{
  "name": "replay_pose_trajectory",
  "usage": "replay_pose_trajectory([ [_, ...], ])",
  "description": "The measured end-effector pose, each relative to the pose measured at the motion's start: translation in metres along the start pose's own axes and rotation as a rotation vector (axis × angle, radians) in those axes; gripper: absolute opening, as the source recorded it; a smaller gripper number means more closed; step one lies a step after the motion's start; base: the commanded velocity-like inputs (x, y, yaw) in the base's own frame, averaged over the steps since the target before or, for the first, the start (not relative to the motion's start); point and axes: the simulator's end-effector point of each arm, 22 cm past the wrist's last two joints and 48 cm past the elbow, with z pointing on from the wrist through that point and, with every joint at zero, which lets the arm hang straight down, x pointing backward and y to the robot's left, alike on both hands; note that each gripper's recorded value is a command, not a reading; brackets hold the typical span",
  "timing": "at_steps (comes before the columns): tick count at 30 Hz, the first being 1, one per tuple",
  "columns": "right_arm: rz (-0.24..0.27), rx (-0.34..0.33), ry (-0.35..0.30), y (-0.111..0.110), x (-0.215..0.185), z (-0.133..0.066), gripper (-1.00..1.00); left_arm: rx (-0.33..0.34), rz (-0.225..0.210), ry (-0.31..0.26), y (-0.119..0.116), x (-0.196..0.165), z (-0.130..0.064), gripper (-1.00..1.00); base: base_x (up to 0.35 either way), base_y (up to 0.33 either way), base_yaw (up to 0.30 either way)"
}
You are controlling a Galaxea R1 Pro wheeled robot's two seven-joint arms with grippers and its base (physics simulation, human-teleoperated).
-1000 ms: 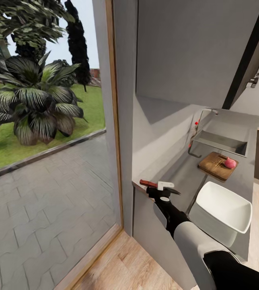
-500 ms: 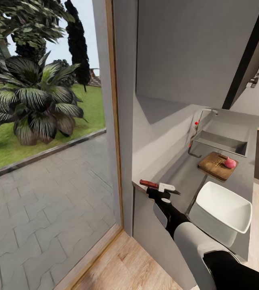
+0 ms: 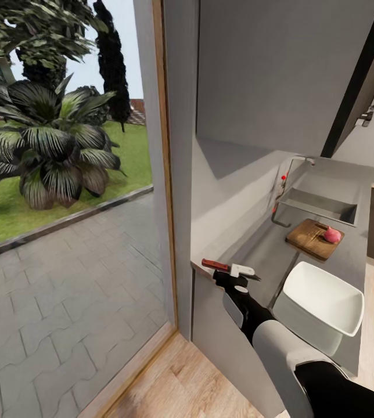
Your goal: In the kitchen, take the Vidalia onion out of the sink, dice it on the chopping board with the paring knife, put the diced onion into the bowl on the countertop, then place both the paring knife and the chopping board into the sink.
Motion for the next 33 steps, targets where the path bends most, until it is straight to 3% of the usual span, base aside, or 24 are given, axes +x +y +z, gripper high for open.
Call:
replay_pose_trajectory([
  [33, -0.017, 0.005, 0.014, -0.003, 0.011, 0.004, 1.00, -0.001, 0.002, 0.015, 0.001, 0.004, -0.002, 1.00, 0.000, -0.004, 0.000],
])
